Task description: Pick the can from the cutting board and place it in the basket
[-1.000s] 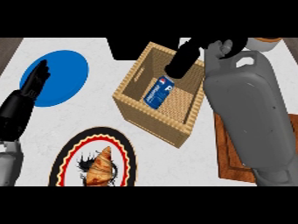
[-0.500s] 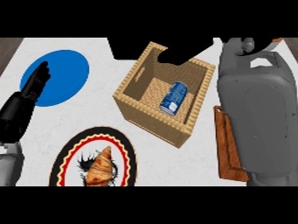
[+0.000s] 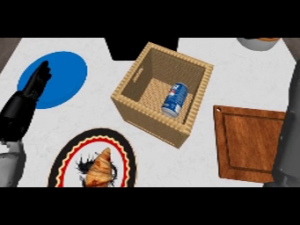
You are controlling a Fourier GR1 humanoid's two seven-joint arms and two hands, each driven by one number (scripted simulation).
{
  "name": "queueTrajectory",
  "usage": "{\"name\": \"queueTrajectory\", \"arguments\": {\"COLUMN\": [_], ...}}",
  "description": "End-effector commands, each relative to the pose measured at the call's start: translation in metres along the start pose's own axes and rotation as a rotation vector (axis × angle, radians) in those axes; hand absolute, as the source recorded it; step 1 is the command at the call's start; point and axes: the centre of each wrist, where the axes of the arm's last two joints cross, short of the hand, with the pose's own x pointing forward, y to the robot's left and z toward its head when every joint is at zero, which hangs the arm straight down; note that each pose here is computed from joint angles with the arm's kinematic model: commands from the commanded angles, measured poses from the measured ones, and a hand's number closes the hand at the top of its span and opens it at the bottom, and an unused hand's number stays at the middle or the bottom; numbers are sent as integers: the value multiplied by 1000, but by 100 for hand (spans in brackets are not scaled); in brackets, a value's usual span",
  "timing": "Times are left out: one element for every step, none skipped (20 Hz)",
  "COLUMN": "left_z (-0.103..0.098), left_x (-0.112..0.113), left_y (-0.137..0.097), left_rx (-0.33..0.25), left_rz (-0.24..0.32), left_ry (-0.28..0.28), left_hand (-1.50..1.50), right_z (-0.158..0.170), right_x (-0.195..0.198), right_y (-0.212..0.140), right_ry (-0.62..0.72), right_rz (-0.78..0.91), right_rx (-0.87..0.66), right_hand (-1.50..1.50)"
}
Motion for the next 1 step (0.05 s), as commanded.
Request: {"name": "queueTrajectory", "arguments": {"left_z": [1], "left_x": [14], "left_y": [-10], "left_rx": [3], "left_rz": [-1], "left_ry": [-11], "left_hand": [0], "right_z": [-5], "right_x": [-40], "right_y": [-47], "right_ry": [47], "right_rz": [-76], "right_rx": [-134], "right_hand": [-150]}}
